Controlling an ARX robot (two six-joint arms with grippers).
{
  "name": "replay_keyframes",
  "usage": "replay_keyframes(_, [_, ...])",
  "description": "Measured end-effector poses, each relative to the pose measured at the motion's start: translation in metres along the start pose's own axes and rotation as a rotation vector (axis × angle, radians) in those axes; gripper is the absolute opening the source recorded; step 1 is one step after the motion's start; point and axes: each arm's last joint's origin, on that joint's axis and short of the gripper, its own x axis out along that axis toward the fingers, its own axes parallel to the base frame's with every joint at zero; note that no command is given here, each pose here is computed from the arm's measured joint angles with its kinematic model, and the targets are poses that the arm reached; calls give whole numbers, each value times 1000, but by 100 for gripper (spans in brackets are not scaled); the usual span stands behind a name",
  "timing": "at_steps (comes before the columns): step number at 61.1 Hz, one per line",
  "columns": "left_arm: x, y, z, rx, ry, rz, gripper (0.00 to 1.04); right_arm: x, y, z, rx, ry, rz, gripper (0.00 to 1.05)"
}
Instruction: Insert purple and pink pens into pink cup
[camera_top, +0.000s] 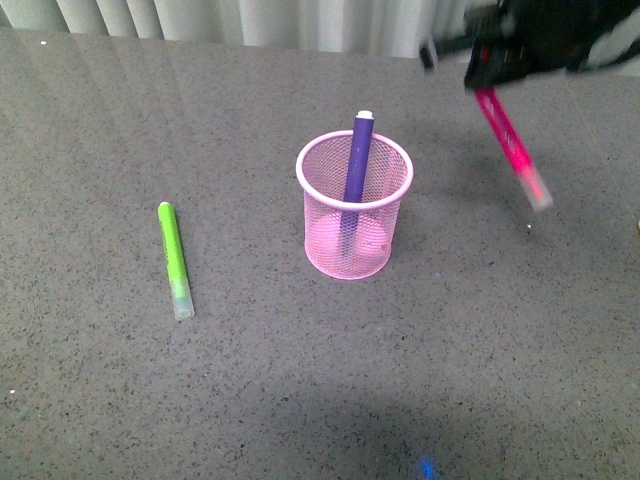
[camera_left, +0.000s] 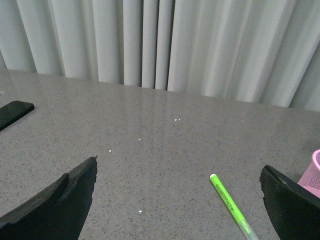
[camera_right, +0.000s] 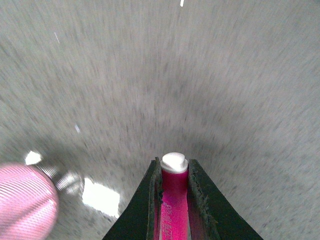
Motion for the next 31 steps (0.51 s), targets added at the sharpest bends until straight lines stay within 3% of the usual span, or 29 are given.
replay_keyframes(5, [0,0,0,0,0,0,97,-54,0,28,78,-231,26,7])
replay_keyframes(13, [0,0,0,0,0,0,97,-100,9,39,193,-430,66,7])
replay_keyframes(31, [0,0,0,0,0,0,97,-80,44,19,442,-453,87,7])
